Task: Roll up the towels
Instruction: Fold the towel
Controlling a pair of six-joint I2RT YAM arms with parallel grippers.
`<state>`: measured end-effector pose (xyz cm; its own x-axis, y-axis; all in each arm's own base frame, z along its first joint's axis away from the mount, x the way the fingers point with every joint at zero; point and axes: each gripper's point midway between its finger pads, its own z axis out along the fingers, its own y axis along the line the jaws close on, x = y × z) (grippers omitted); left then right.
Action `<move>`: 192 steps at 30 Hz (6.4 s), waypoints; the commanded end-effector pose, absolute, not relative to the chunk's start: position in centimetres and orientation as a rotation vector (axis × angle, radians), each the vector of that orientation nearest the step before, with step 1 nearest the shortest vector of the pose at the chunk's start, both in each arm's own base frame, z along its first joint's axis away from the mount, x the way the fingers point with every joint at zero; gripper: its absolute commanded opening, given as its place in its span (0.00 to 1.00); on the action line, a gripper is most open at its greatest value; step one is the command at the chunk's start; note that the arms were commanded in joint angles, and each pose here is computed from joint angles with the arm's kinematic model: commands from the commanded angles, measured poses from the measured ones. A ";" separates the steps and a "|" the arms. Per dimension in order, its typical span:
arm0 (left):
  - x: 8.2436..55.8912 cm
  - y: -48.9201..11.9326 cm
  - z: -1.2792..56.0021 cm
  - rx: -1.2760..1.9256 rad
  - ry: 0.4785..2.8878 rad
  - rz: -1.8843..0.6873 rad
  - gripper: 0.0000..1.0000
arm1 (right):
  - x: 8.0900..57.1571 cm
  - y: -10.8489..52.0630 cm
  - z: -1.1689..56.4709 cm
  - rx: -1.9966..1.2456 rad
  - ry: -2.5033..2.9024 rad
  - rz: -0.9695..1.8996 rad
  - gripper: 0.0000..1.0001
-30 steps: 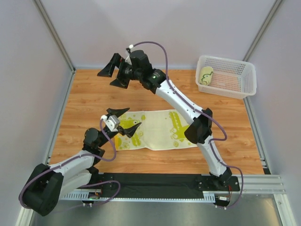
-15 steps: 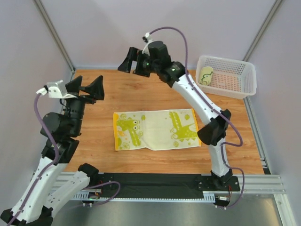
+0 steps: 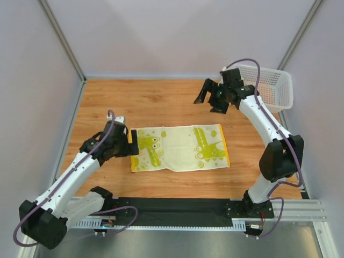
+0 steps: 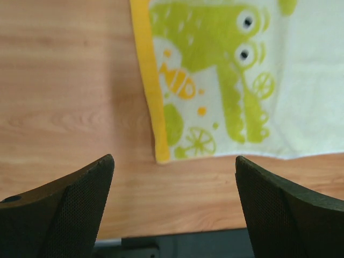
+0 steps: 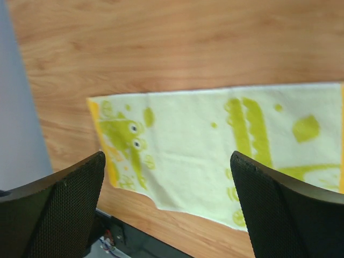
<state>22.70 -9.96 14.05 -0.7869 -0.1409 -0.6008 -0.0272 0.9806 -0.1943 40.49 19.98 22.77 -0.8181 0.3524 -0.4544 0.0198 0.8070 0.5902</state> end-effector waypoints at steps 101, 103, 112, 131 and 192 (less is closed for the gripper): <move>17.5 -8.6 11.3 -0.668 2.904 -0.261 0.00 | 22.2 8.6 6.9 0.817 3.019 0.471 0.00; 19.1 -8.9 11.7 -0.665 2.907 -0.275 0.00 | 23.7 8.7 7.2 0.789 3.010 0.478 0.00; 23.1 -9.4 12.2 -0.697 2.976 -0.321 0.00 | 29.9 9.9 8.4 0.764 2.970 0.568 0.00; 26.0 -7.2 8.9 -0.852 3.111 -0.301 0.00 | 36.9 11.1 8.1 0.719 2.989 0.600 0.00; 33.6 -1.9 11.6 -0.597 2.891 -0.141 0.43 | 37.4 5.8 9.3 0.648 2.838 0.272 0.56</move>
